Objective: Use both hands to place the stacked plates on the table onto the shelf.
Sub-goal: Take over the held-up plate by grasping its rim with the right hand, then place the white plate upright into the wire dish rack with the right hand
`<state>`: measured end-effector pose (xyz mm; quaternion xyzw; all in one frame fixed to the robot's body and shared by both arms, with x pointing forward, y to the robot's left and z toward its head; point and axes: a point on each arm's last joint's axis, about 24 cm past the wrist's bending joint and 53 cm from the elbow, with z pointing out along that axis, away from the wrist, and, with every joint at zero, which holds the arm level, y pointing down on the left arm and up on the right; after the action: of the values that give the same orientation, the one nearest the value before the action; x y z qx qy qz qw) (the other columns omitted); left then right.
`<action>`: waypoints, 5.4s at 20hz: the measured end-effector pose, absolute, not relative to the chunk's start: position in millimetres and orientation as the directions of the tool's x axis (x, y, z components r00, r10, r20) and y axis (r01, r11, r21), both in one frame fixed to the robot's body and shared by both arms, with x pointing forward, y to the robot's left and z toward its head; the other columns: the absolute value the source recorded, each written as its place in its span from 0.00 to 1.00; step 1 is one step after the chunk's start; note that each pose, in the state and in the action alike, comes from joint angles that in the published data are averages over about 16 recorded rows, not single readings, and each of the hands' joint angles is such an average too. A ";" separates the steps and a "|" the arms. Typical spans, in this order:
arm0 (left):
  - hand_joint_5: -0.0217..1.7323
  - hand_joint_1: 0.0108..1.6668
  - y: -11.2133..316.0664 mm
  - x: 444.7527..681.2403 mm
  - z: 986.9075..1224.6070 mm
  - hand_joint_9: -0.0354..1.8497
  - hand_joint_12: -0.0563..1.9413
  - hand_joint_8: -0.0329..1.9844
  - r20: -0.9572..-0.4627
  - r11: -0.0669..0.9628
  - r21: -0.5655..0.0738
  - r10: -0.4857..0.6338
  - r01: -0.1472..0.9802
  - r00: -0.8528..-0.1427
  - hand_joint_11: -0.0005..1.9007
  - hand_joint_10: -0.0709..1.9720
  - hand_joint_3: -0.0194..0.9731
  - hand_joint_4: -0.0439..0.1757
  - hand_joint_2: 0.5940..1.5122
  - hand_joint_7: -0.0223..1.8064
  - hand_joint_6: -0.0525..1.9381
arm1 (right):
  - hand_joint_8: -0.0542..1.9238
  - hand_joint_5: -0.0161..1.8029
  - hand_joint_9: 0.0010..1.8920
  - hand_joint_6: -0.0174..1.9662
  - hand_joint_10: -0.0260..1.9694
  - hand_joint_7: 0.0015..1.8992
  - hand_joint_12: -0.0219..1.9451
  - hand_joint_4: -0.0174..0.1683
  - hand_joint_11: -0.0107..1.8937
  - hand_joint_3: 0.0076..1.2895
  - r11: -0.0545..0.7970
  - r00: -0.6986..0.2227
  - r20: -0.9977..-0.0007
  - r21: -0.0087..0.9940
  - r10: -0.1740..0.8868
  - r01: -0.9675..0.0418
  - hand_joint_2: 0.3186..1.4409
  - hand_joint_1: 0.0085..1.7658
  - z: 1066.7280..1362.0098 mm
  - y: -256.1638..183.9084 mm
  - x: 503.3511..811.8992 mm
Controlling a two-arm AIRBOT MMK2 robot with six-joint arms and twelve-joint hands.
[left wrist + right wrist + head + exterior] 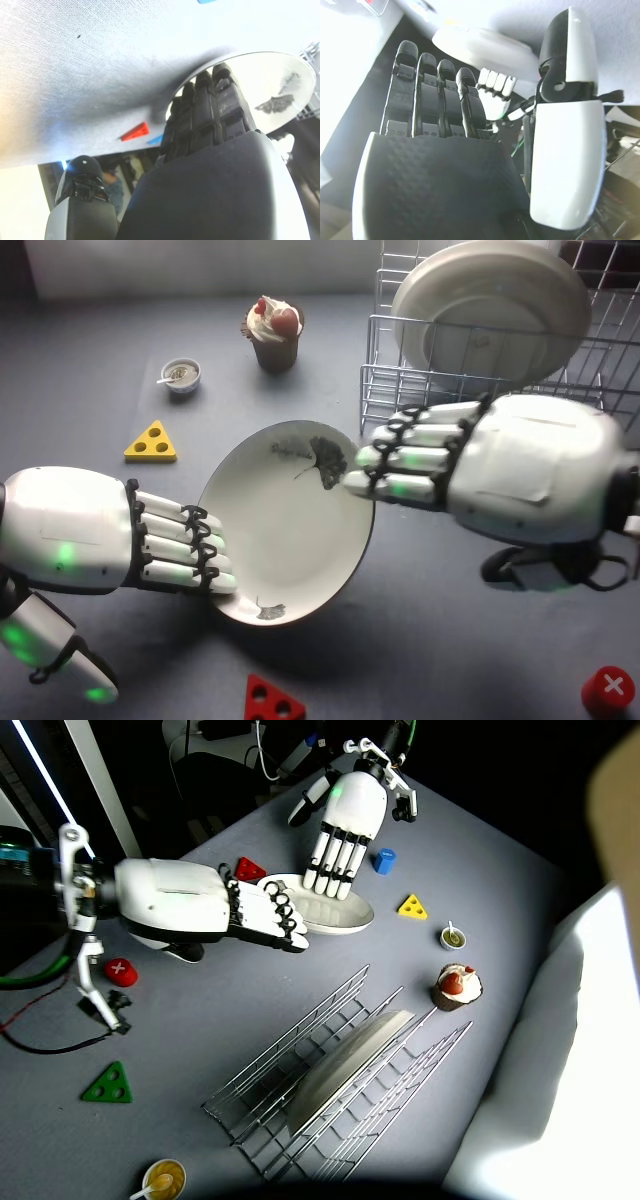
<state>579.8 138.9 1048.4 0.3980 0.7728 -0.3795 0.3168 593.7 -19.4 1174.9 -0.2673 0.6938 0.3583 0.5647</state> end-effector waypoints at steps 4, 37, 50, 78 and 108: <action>0.06 0.02 139.1 580.0 1048.5 0.10 0.02 0.01 -0.792 0.395 -0.334 0.375 0.856 -0.482 0.08 0.03 0.03 0.16 0.53 0.09 0.02 | 0.03 0.10 0.10 0.02 0.02 0.09 0.02 0.11 0.16 0.00 0.578 -0.202 -0.979 0.174 0.016 -0.797 0.53 0.64 1174.2 -1.3 595.1; 0.07 0.03 138.2 582.5 1050.5 0.11 0.02 0.01 -0.796 0.392 -0.333 0.371 0.858 -0.478 0.08 0.03 0.03 0.16 0.54 0.09 0.02 | 0.08 0.32 0.32 0.10 0.10 0.32 0.17 0.11 0.32 0.00 0.494 -0.161 -0.986 0.123 -0.034 -0.861 0.56 0.82 1155.6 75.7 599.8; 0.09 0.04 136.0 601.6 1086.6 0.12 0.03 0.01 -0.835 0.418 -0.375 0.235 0.827 -0.498 0.09 0.03 0.03 0.19 0.54 0.11 0.03 | 0.21 0.51 0.58 0.38 0.35 0.57 0.30 0.11 0.58 0.00 0.480 -0.173 -0.985 0.157 0.010 -0.863 0.53 0.84 1166.2 68.7 584.4; 0.09 0.02 221.3 634.0 1184.8 0.12 0.03 0.02 -0.914 0.516 -0.313 0.063 0.797 -0.400 0.10 0.04 0.03 0.21 0.54 0.11 0.04 | 0.31 0.50 0.58 0.49 0.40 0.57 0.68 0.06 0.52 0.00 0.466 -0.520 -0.761 0.648 0.387 -0.603 0.55 0.83 1295.4 -5.9 565.4; 0.09 0.03 231.6 627.7 1201.7 0.12 0.04 0.02 -0.932 0.479 -0.273 0.084 0.835 -0.353 0.09 0.04 0.03 0.23 0.54 0.11 0.04 | 0.32 0.50 0.60 0.47 0.37 0.58 0.65 0.05 0.54 0.00 0.259 -0.591 -0.326 0.945 0.737 -0.199 0.58 0.84 1313.6 -109.6 661.9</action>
<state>627.7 231.6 1201.7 0.3192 0.7194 -0.3986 0.4709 661.9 -109.6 1313.6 0.1977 0.6814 0.5756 0.4065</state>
